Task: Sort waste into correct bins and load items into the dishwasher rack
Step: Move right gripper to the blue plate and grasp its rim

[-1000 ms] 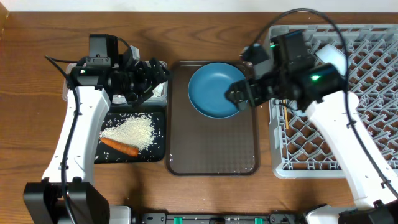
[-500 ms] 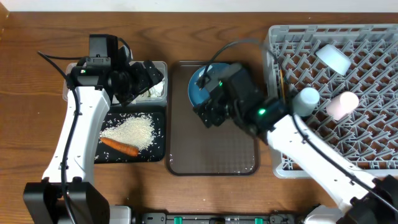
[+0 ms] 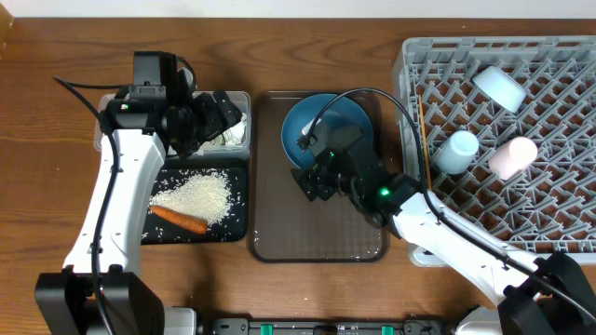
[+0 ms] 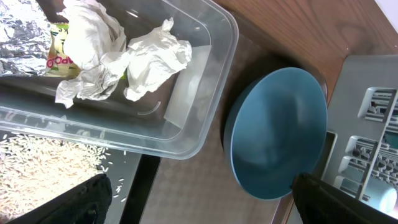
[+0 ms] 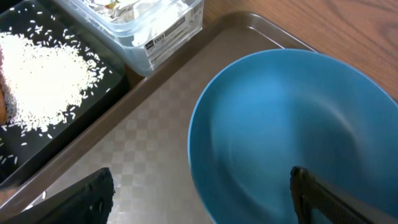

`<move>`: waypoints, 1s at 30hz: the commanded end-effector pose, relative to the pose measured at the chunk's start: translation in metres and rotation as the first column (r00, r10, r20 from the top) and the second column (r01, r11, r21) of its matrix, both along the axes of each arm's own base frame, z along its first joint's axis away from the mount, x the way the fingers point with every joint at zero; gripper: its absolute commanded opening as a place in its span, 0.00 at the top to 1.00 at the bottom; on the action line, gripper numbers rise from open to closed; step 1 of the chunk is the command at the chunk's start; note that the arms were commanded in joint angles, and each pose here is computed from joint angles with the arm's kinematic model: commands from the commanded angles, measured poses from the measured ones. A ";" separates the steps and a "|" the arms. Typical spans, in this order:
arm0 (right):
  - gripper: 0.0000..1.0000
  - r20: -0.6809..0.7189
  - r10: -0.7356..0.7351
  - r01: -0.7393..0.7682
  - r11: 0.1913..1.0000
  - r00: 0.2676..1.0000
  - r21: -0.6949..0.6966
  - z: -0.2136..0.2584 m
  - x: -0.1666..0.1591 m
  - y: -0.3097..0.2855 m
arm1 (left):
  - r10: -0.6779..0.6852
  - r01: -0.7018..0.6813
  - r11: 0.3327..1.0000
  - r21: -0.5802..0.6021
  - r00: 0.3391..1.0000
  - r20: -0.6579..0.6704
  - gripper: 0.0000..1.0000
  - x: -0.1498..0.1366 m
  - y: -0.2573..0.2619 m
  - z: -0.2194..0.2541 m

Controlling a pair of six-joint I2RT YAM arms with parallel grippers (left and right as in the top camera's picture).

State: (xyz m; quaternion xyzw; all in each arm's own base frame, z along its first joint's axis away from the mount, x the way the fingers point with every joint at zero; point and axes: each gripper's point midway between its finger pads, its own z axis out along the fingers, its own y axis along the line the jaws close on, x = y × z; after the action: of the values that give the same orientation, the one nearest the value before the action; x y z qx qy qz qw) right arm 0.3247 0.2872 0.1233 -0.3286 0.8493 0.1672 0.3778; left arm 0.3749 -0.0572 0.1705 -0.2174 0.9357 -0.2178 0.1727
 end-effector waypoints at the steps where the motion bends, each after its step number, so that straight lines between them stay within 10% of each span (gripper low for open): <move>1: 0.13 0.002 -0.001 0.001 1.000 1.000 -0.001 0.007 0.001 0.004 | -0.004 0.004 1.000 0.017 1.000 0.002 0.05 0.000 0.004 -0.001; 21: 0.01 -0.160 0.063 -0.076 0.994 0.985 -0.082 0.025 0.014 0.039 | -0.004 0.004 1.000 0.017 1.000 0.002 0.05 0.000 0.004 -0.001; 30: 0.16 -0.259 0.079 -0.124 0.980 0.963 -0.159 -0.046 0.008 0.056 | -0.004 0.004 1.000 0.017 1.000 0.002 0.05 0.000 0.004 -0.001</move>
State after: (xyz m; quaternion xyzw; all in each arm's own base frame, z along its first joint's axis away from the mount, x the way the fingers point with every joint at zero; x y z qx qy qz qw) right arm 0.3368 0.3360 0.0969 -0.3690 0.8823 0.1543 0.2481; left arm 0.3749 -0.0569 0.1704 -0.2177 0.9358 -0.2169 0.1729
